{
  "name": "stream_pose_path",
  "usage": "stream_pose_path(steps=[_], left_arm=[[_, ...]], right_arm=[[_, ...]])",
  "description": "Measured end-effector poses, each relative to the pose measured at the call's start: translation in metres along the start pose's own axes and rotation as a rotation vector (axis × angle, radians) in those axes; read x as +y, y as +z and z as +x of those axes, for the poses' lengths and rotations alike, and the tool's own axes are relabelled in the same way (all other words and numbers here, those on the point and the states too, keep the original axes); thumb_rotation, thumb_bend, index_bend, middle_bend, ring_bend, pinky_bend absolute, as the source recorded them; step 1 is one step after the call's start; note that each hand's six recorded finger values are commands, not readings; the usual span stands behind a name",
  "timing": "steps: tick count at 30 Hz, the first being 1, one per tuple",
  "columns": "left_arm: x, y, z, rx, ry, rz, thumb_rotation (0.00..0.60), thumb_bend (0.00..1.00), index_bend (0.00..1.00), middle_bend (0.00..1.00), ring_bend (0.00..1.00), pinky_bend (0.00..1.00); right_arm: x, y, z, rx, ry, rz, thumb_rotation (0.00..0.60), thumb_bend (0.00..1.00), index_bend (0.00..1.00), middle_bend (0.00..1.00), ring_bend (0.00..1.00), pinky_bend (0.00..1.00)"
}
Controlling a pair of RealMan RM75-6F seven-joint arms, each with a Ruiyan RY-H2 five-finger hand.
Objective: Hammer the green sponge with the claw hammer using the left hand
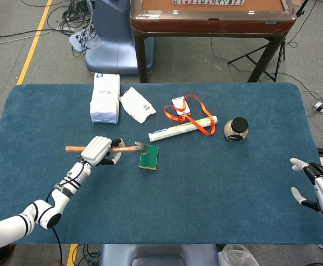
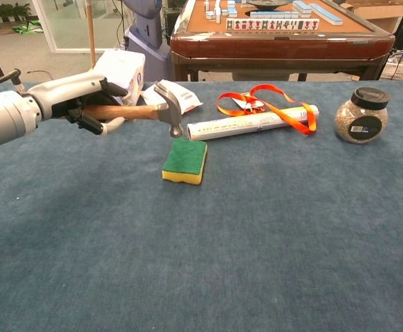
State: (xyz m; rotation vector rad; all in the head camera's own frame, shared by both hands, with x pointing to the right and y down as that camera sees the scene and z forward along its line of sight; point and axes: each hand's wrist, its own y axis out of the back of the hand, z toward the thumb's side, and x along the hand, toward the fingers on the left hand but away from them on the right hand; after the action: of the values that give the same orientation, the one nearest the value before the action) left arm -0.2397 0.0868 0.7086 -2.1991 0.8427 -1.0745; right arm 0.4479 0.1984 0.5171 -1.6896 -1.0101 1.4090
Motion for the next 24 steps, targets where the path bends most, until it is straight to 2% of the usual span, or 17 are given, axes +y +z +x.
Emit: stream_pose_path(steps=[13, 18, 24], left_arm=[[-0.037, 0.003, 0.004, 0.0, -0.083, 0.046, 0.6, 0.6, 0.78, 0.82, 0.79, 0.89], [-0.034, 0.003, 0.003, -0.002, -0.077, 0.049, 0.6, 0.6, 0.78, 0.82, 0.79, 0.89], [-0.012, 0.001, 0.001, -0.003, -0.016, 0.023, 0.6, 0.6, 0.78, 0.82, 0.79, 0.89]], right_arm=[[0.001, -0.003, 0.003, -0.011, -0.001, 0.001, 0.6, 0.32, 0.22, 0.34, 0.25, 0.32], [0.0, -0.003, 0.002, -0.009, -0.002, -0.003, 0.6, 0.32, 0.22, 0.34, 0.25, 0.32], [0.0, -0.001, 0.0, 0.001, -0.002, -0.004, 0.6, 0.32, 0.22, 0.34, 0.25, 0.32]])
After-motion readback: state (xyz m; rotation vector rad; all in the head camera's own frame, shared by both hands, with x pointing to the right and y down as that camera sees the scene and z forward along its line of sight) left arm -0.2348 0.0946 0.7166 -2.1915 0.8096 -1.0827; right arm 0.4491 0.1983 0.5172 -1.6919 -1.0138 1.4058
